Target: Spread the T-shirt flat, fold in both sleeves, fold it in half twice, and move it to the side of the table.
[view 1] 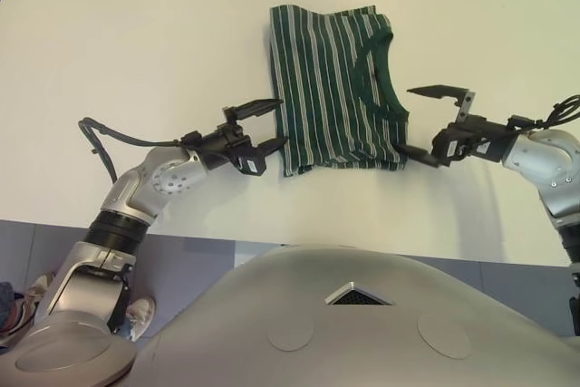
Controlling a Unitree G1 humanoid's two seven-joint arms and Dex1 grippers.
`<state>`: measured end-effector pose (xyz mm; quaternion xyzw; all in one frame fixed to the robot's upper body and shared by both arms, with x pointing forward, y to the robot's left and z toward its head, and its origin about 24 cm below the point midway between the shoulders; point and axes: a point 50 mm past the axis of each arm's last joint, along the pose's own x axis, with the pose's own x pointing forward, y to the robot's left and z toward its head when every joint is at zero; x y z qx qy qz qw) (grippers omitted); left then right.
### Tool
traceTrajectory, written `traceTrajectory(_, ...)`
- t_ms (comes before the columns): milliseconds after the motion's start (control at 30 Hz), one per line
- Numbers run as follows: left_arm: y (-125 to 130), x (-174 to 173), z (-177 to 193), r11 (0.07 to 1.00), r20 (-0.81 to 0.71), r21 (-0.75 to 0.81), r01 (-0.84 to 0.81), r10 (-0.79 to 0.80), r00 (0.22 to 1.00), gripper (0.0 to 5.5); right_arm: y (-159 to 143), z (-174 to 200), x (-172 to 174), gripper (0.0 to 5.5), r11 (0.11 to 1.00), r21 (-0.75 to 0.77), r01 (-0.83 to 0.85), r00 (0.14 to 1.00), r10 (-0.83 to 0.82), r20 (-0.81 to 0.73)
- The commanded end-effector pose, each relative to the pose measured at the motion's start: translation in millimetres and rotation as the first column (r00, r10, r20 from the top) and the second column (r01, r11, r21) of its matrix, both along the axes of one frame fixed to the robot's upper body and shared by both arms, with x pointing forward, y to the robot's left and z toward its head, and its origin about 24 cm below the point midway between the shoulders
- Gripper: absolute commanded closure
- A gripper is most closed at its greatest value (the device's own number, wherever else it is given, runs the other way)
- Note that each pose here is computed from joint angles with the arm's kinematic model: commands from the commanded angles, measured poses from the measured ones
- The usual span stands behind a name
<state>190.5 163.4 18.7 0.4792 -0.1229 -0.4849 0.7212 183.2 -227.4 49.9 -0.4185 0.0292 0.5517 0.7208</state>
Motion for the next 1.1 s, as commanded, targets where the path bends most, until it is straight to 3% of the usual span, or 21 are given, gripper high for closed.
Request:
traceTrajectory(33,30,-10,-26,0.976,-0.119,0.215,-0.042,0.069,0.991,1.46,0,3,-13,0.13,0.999,0.008,-0.053,0.995,0.054,-0.084)
traceTrajectory(367,31,-19,-21,0.984,-0.148,0.176,-0.011,0.037,0.988,1.46,-10,14,-12,0.13,0.995,0.093,-0.030,0.992,0.041,-0.119)
traceTrajectory(633,26,-40,8,0.998,-0.205,0.004,0.068,-0.066,0.977,1.46,-8,16,-7,0.13,0.992,0.123,-0.014,0.995,0.026,-0.098)
traceTrajectory(900,44,-28,33,0.999,-0.106,0.027,-0.021,0.024,0.994,1.46,-6,17,-20,0.13,0.990,0.118,-0.081,0.986,0.097,-0.137)
traceTrajectory(1100,41,-39,53,0.995,-0.147,-0.099,-0.018,0.003,0.989,1.46,-7,21,-30,0.13,0.988,0.096,-0.123,0.974,0.139,-0.177)
